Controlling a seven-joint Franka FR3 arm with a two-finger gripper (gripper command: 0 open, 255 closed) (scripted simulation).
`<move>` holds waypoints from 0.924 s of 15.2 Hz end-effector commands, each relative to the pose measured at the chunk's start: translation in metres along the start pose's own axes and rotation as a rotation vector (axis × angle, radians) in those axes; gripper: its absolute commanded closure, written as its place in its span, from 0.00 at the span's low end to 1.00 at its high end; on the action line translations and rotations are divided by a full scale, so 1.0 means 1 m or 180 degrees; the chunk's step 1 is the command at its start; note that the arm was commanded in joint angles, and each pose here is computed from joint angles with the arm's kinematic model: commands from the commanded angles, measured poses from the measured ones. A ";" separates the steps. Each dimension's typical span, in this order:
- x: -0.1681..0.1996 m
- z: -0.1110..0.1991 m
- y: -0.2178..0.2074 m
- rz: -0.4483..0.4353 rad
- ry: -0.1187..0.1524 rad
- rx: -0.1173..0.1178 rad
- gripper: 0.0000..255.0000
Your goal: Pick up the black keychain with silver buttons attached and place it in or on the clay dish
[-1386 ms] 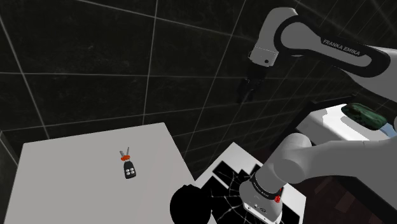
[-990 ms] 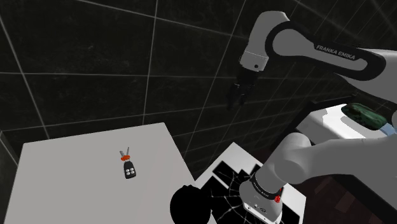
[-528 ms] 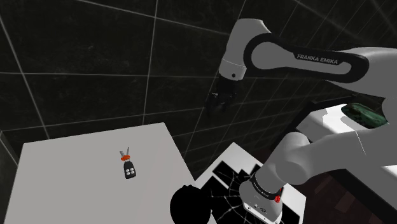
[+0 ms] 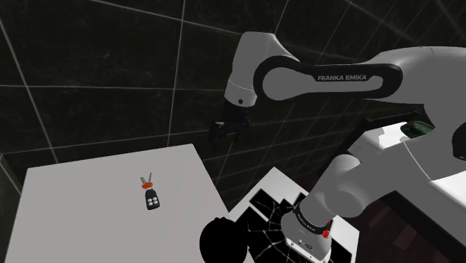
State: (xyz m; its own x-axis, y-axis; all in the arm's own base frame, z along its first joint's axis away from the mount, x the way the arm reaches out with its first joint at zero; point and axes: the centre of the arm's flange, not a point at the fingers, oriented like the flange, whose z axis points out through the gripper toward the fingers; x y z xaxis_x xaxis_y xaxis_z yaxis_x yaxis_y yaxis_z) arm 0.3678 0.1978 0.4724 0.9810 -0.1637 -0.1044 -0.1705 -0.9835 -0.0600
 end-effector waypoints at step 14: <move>0.042 0.084 -0.174 0.0000 0.0094 -0.0010 0.00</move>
State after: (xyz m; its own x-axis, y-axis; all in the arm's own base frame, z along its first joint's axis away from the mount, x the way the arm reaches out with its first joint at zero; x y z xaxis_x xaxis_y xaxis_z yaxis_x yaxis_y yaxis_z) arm 0.4294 0.3574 0.3999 0.9834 -0.1643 -0.0775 -0.1689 -0.9840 -0.0567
